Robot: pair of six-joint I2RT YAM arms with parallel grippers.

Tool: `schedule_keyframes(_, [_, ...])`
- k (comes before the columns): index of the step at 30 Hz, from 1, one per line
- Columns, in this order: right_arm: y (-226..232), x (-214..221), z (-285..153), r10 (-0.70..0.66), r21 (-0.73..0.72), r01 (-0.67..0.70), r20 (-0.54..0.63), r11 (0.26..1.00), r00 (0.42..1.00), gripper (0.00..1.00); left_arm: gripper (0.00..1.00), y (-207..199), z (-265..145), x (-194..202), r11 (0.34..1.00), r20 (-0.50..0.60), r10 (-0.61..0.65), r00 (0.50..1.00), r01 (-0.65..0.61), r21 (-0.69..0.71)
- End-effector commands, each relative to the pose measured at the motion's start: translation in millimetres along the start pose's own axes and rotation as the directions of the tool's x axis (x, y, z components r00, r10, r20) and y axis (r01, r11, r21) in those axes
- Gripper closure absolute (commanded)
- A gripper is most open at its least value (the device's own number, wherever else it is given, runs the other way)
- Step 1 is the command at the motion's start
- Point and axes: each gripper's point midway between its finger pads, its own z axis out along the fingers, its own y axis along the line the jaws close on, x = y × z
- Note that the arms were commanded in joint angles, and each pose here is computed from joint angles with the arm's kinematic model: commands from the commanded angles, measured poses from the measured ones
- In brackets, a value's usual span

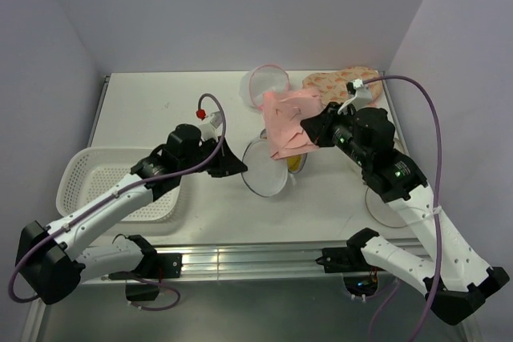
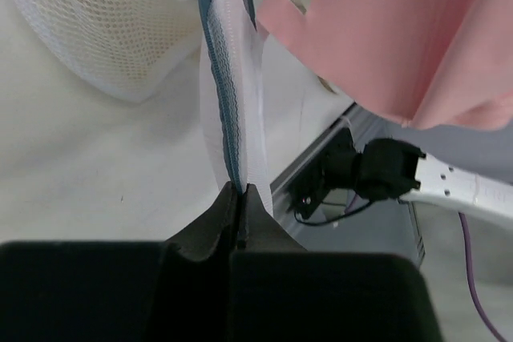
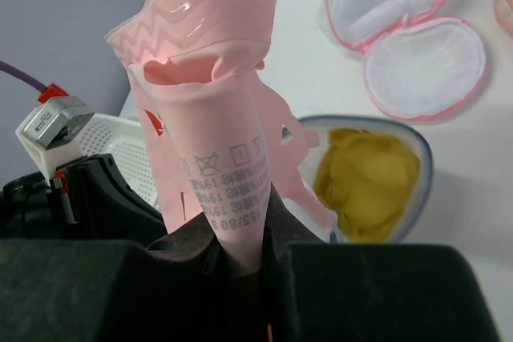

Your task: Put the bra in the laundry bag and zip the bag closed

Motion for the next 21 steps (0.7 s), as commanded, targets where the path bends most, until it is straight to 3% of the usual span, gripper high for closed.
schedule_keyframes(1, [31.8,-29.4,-7.9,-0.006,-0.124,0.013,0.055,0.992,0.998,0.89,1.0,-31.5,-26.6,-6.0,0.988,-0.037,0.075,0.996,-0.07,0.134])
schedule_keyframes(6, [41.4,-19.4,-2.5,0.005,-0.182,-0.003,0.01,0.983,1.0,0.89,1.0,10.0,-31.5,-2.6,1.0,-0.061,0.005,0.998,-0.004,0.023])
schedule_keyframes(12, [40.1,24.4,8.3,0.063,-0.247,-0.083,-0.088,0.965,0.994,0.89,1.0,45.0,-38.4,-4.3,0.995,-0.051,-0.046,0.998,0.041,-0.089])
schedule_keyframes(21, [-3.9,97.5,49.8,0.103,-0.153,-0.131,-0.179,0.979,0.978,0.92,1.0,55.3,-41.5,1.9,0.992,-0.096,-0.046,0.994,0.034,-0.119])
